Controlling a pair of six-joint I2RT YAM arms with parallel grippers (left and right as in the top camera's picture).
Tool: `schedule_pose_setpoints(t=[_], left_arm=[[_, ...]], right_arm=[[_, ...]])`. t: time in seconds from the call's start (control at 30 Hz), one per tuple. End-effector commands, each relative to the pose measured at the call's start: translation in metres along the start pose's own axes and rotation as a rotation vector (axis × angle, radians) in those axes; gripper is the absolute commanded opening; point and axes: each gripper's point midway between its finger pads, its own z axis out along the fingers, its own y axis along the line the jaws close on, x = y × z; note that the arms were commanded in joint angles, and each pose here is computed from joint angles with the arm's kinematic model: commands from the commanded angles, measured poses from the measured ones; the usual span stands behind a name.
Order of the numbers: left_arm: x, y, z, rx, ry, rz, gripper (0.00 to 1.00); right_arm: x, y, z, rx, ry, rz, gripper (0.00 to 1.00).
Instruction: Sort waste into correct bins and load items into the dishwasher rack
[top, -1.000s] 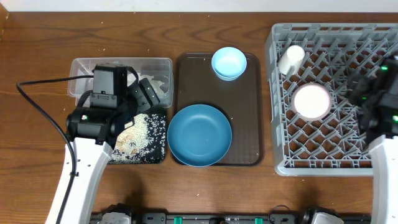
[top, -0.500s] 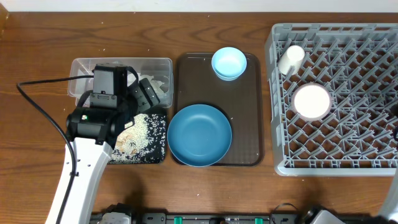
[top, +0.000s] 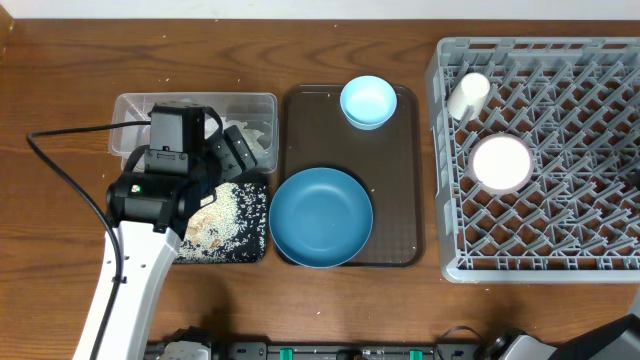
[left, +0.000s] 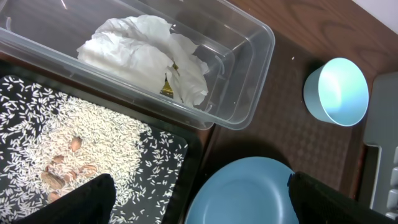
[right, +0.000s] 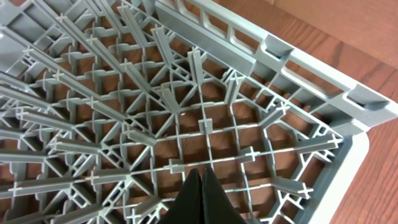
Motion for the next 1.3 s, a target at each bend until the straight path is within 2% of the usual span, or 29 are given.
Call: schedule_pose_setpoints(t=[0.0,0.33,0.7,0.83,1.03,1.17,1.27], left_arm=[[-0.009,-0.001,-0.007,-0.002,-0.036,0.000,0.91],[-0.009,-0.001,-0.007,-0.002,-0.036,0.000,0.91],[-0.009,-0.001,-0.007,-0.002,-0.036,0.000,0.91],[-0.009,-0.001,-0.007,-0.002,-0.036,0.000,0.91],[-0.009,-0.001,-0.007,-0.002,-0.036,0.000,0.91],[-0.009,-0.001,-0.007,-0.002,-0.036,0.000,0.91],[-0.009,-0.001,-0.007,-0.002,-0.036,0.000,0.91]], right_arm=[[-0.004,-0.002,0.002,0.000,-0.008,0.022,0.01],[0.001,-0.020,0.024,0.052,0.026,0.042,0.01],[0.002,-0.017,0.026,0.030,0.033,0.043,0.01],[0.006,0.004,0.024,-0.080,0.055,0.039,0.01],[0.009,0.025,0.019,-0.136,0.059,0.009,0.01],[0.017,0.070,0.003,-0.299,0.080,-0.042,0.01],[0.037,0.125,-0.021,-0.511,0.127,-0.142,0.01]])
